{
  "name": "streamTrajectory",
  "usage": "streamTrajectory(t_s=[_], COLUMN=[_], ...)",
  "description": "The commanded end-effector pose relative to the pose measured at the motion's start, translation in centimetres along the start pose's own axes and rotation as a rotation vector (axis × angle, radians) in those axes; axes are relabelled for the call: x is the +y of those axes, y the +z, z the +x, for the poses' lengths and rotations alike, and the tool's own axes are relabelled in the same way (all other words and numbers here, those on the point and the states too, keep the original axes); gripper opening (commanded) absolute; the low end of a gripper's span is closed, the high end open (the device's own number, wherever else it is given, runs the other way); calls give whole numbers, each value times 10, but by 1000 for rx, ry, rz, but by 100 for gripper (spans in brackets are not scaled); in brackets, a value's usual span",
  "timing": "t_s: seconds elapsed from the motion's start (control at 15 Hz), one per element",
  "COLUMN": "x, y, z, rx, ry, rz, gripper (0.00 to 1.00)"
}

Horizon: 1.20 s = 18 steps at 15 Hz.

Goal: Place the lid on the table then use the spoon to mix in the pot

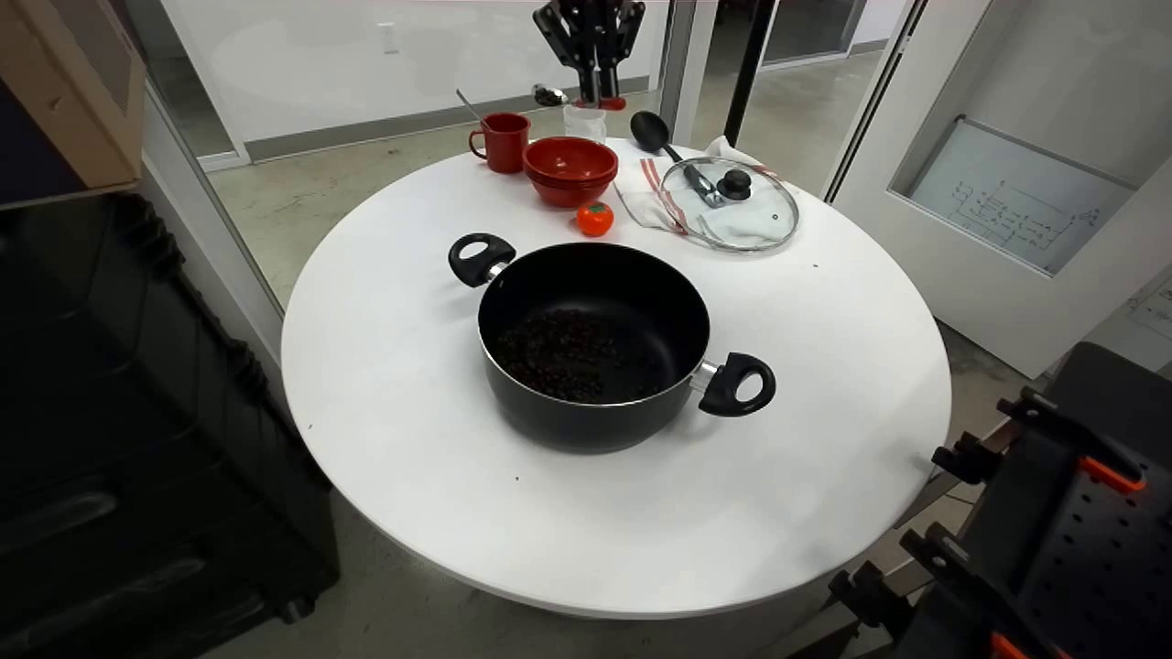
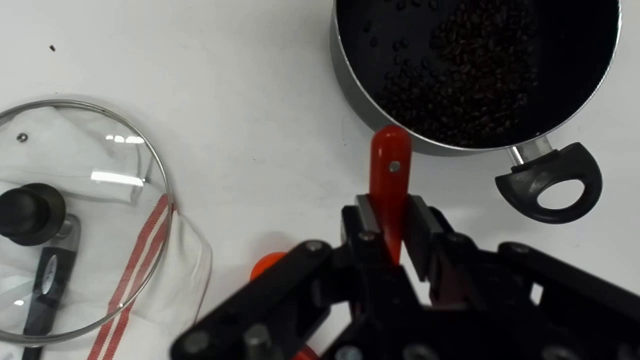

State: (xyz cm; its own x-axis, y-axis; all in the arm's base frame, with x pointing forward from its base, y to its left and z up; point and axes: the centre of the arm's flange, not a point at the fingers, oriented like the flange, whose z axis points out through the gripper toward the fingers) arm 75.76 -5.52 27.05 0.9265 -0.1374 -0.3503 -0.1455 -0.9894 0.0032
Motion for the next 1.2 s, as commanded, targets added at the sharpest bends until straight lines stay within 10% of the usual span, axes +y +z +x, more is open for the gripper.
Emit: streamTrajectory(t_s=[0.0, 1.13], x=[-9, -9], y=[-14, 36], z=[21, -57], rx=[-19, -153], ry=[-15, -322], rz=[14, -99], gripper=[5, 5])
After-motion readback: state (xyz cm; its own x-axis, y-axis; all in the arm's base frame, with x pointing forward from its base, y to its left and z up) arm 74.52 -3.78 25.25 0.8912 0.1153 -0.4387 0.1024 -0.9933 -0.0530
